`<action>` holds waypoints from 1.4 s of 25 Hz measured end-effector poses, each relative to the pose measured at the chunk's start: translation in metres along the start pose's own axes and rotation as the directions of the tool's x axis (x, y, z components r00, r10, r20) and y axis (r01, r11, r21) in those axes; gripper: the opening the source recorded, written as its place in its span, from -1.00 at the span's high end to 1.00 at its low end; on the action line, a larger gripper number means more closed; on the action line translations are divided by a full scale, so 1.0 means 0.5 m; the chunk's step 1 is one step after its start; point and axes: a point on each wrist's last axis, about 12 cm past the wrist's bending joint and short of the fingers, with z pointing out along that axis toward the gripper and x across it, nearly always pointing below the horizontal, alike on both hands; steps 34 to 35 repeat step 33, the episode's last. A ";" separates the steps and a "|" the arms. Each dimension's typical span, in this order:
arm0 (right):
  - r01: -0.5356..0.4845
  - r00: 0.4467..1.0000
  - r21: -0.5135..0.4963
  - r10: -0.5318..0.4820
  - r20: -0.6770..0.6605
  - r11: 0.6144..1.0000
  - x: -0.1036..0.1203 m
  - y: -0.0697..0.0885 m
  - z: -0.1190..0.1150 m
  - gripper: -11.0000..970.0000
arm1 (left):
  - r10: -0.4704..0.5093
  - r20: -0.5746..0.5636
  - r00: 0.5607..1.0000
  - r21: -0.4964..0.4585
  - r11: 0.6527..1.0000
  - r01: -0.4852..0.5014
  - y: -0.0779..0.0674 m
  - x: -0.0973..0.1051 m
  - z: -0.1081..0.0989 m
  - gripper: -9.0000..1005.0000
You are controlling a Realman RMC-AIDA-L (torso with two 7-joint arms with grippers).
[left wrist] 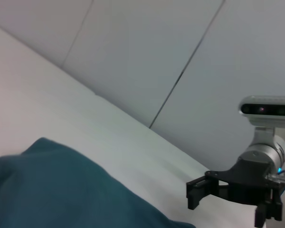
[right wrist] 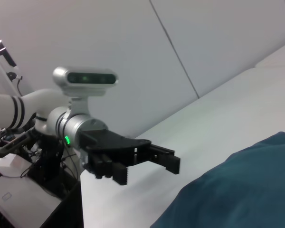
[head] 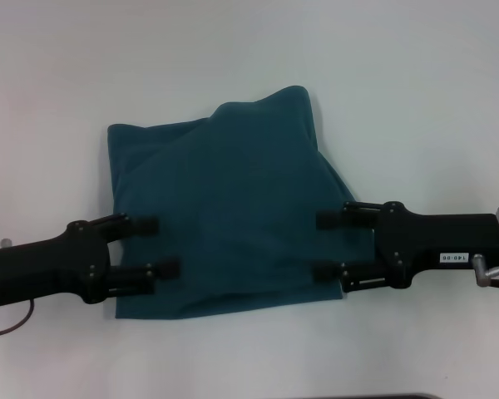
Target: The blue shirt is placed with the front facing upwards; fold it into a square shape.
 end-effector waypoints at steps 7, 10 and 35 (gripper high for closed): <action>0.020 1.000 -0.024 -0.021 -0.020 1.000 0.008 0.007 0.001 -0.93 | -0.020 -0.022 1.000 0.004 1.000 0.020 0.002 -0.001 0.005 -0.80; -0.018 1.000 -0.016 0.018 -0.024 1.000 0.008 0.006 -0.004 -0.93 | -0.038 -0.029 0.999 0.001 0.999 0.038 0.003 -0.004 0.004 -0.80; -0.168 0.985 0.038 0.169 -0.027 0.985 -0.007 -0.011 -0.012 -0.93 | -0.121 -0.109 0.987 -0.057 0.992 0.115 0.017 -0.040 0.008 -0.80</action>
